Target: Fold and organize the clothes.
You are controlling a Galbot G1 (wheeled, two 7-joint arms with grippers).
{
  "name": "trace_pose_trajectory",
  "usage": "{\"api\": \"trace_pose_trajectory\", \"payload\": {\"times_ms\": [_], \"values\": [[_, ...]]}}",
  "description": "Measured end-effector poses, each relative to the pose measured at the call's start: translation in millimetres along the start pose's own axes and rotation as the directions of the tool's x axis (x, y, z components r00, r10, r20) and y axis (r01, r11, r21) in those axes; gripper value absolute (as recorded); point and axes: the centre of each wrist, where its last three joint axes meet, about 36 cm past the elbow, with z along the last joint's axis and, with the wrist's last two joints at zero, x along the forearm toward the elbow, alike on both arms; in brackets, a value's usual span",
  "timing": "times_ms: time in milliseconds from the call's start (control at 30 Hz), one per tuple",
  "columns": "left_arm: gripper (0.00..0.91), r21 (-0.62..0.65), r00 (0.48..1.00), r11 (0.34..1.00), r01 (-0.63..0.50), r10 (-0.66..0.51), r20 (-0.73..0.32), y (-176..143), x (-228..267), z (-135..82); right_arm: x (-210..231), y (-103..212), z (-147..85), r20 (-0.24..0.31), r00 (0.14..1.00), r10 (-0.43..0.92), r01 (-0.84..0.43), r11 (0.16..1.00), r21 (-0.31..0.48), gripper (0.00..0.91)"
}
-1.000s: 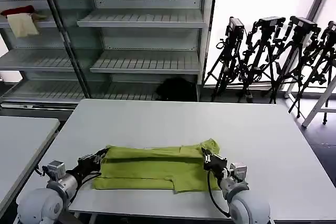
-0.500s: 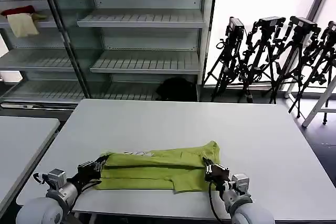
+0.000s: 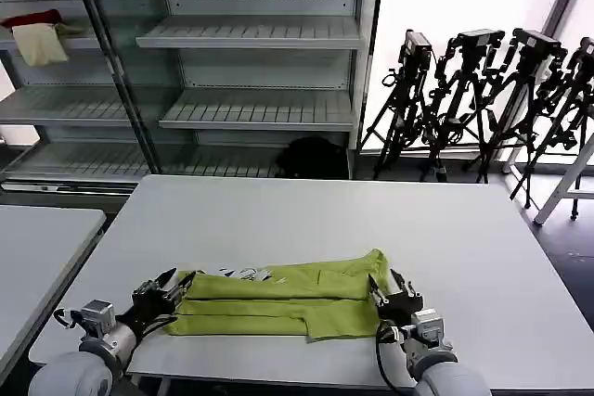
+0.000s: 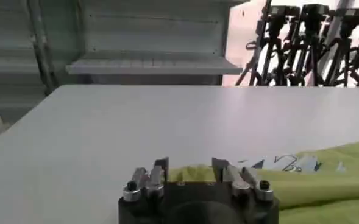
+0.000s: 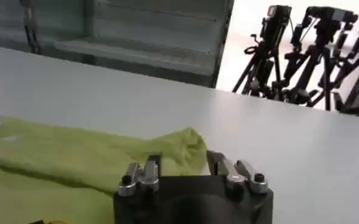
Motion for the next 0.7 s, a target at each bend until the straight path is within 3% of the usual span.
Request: {"api": "trace_pose_trajectory", "payload": {"times_ms": [100,433,633,700], "values": [[0.907,0.001,1.000,1.000,0.028,-0.028,0.011,-3,2,2,-1,-10,-2,0.034,0.999,0.021,-0.021,1.000,-0.018,0.907],[0.907,0.048,0.991,0.990,0.130,-0.130,0.005,-33,9,28,-10,-56,-20,0.196,0.980,0.044,0.006,0.969,-0.247,0.907],[0.907,0.086,0.985,0.982,0.170,-0.171,-0.004,-51,10,40,-13,-72,-26,0.251,0.967,0.049,0.036,0.945,-0.325,0.907],[0.635,0.093,0.983,0.979,0.182,-0.182,-0.004,-56,9,42,-13,-75,-25,0.261,0.964,0.047,0.046,0.939,-0.340,0.907]]}}
